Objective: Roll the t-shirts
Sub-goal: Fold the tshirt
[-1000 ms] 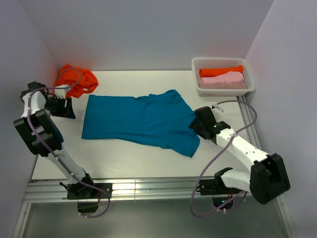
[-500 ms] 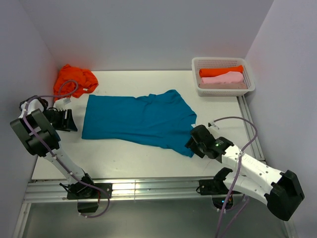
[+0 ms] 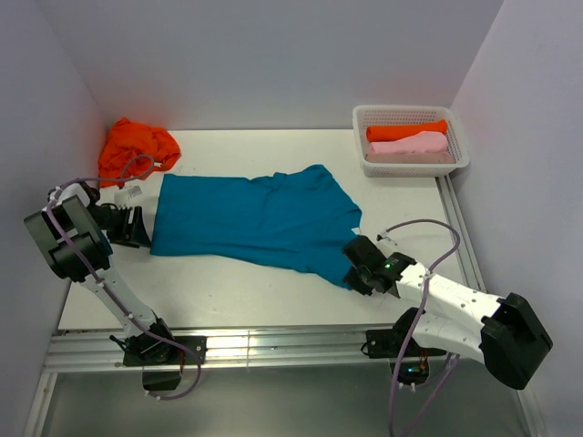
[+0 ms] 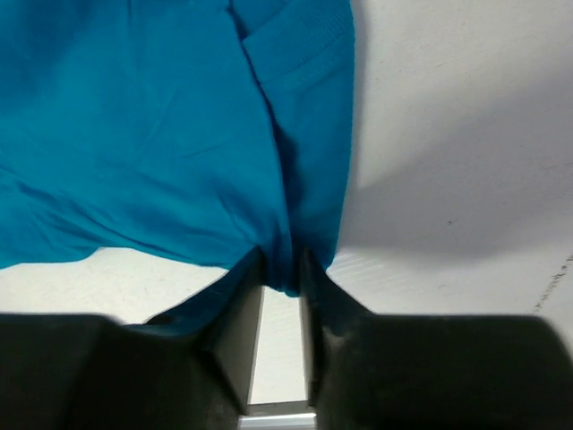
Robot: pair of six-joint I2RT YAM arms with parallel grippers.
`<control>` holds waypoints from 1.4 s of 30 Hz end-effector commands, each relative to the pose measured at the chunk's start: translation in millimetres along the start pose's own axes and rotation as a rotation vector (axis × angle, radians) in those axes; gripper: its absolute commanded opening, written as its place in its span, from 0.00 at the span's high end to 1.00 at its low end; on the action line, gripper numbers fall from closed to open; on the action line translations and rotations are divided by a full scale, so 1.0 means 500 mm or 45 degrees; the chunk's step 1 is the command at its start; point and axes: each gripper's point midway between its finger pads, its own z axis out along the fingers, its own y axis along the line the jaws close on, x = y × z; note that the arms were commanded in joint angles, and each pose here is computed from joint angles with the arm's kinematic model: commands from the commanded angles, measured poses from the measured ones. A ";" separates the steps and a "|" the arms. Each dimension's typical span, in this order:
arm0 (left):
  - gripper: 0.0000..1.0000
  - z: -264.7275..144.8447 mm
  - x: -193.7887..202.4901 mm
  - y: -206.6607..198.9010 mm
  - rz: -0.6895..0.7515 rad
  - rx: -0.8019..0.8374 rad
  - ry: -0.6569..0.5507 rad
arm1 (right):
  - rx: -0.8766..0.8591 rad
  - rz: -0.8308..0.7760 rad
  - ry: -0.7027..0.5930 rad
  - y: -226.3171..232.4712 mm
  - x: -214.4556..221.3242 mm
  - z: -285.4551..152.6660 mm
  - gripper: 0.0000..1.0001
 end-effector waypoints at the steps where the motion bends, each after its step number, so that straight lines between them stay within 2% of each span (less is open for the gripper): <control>1: 0.39 0.020 -0.007 -0.016 0.040 0.058 -0.010 | -0.018 0.012 -0.038 0.010 -0.009 0.002 0.72; 5: 0.42 0.036 -0.014 -0.029 0.058 0.070 0.000 | 0.016 0.005 -0.067 0.003 -0.024 -0.008 0.80; 8: 0.50 0.043 -0.017 -0.037 0.055 0.088 0.009 | 0.050 0.005 -0.099 -0.005 -0.044 -0.025 0.83; 9: 0.60 0.040 -0.021 -0.036 0.061 0.090 0.007 | 0.065 -0.010 -0.101 -0.013 -0.046 -0.030 0.84; 10: 0.65 0.044 -0.020 -0.039 0.054 0.109 0.011 | 0.071 -0.012 -0.104 -0.015 -0.050 -0.034 0.84; 11: 0.76 0.044 -0.021 -0.041 0.053 0.115 0.012 | 0.085 -0.012 -0.112 -0.019 -0.057 -0.036 0.84; 14: 0.88 0.042 -0.017 -0.043 0.062 0.119 0.022 | 0.118 -0.021 -0.117 -0.035 -0.065 -0.042 0.85; 15: 0.98 0.041 -0.014 -0.044 0.071 0.117 0.025 | 0.126 -0.012 -0.121 -0.041 -0.069 -0.044 0.85; 16: 1.00 0.038 -0.014 -0.045 0.080 0.110 0.026 | 0.135 -0.012 -0.123 -0.045 -0.072 -0.045 0.85; 25: 1.00 -0.002 -0.002 -0.037 0.113 0.053 0.016 | 0.217 0.005 -0.142 -0.092 -0.098 -0.048 0.85; 40: 0.99 -0.014 0.135 -0.025 0.147 -0.029 0.204 | 0.274 -0.076 -0.067 -0.101 -0.083 -0.015 0.87; 42: 0.90 -0.016 0.143 -0.026 0.161 -0.051 0.214 | 0.270 -0.087 -0.059 -0.098 -0.081 -0.011 0.84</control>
